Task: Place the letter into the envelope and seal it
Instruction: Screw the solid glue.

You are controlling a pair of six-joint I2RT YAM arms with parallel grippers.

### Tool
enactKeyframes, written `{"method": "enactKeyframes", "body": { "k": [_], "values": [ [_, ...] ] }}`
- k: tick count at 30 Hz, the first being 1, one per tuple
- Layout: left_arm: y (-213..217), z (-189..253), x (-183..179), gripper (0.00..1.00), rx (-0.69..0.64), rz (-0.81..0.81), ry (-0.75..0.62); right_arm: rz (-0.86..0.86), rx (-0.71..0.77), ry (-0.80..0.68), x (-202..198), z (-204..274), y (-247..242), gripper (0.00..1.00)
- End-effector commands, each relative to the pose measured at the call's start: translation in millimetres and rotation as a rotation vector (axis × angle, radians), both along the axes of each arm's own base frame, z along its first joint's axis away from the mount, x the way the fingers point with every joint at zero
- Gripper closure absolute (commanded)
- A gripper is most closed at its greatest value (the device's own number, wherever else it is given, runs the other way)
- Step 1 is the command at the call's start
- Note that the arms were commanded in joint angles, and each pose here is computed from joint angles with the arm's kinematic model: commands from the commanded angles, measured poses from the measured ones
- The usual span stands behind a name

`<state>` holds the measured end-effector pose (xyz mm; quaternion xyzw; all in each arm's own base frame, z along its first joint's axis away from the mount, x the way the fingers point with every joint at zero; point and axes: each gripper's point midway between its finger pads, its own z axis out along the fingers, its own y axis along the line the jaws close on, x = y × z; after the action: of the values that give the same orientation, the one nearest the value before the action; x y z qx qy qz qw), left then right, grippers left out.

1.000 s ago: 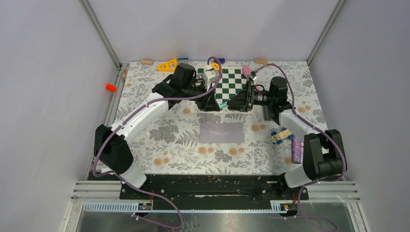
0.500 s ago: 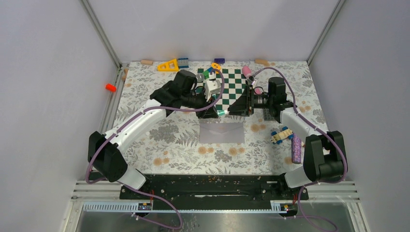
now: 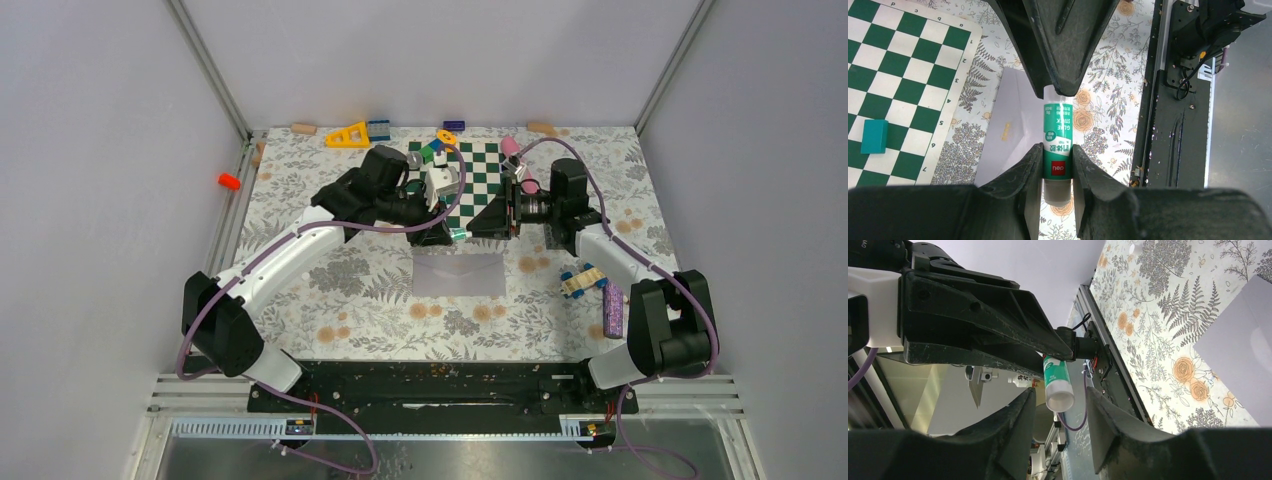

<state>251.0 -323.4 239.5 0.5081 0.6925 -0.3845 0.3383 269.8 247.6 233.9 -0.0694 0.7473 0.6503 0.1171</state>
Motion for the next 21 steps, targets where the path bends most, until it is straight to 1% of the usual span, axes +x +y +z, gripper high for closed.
{"method": "enactKeyframes", "body": {
  "k": [1, 7, 8, 15, 18, 21],
  "values": [
    [-3, 10, 1, 1.0, -0.025, -0.012, -0.049, 0.03, 0.022, -0.028, -4, 7, 3, 0.55],
    [-4, 11, 1, 1.0, -0.028, -0.014, -0.044, 0.037, 0.021, -0.044, -6, 8, 3, 0.7],
    [-4, 11, 0, 1.0, -0.029, -0.014, -0.04, 0.038, 0.018, -0.047, -6, 8, 2, 0.71],
    [-7, 11, -4, 1.0, -0.039, -0.031, -0.005, 0.051, -0.009, -0.118, -13, 8, 0, 0.71],
    [-11, 12, -9, 1.0, -0.056, -0.059, 0.033, 0.066, -0.008, -0.188, -19, 10, 1, 0.71],
    [-15, 12, -18, 1.0, -0.082, -0.103, 0.105, 0.081, -0.011, -0.286, -23, 10, 0, 0.71]
  ]
}}
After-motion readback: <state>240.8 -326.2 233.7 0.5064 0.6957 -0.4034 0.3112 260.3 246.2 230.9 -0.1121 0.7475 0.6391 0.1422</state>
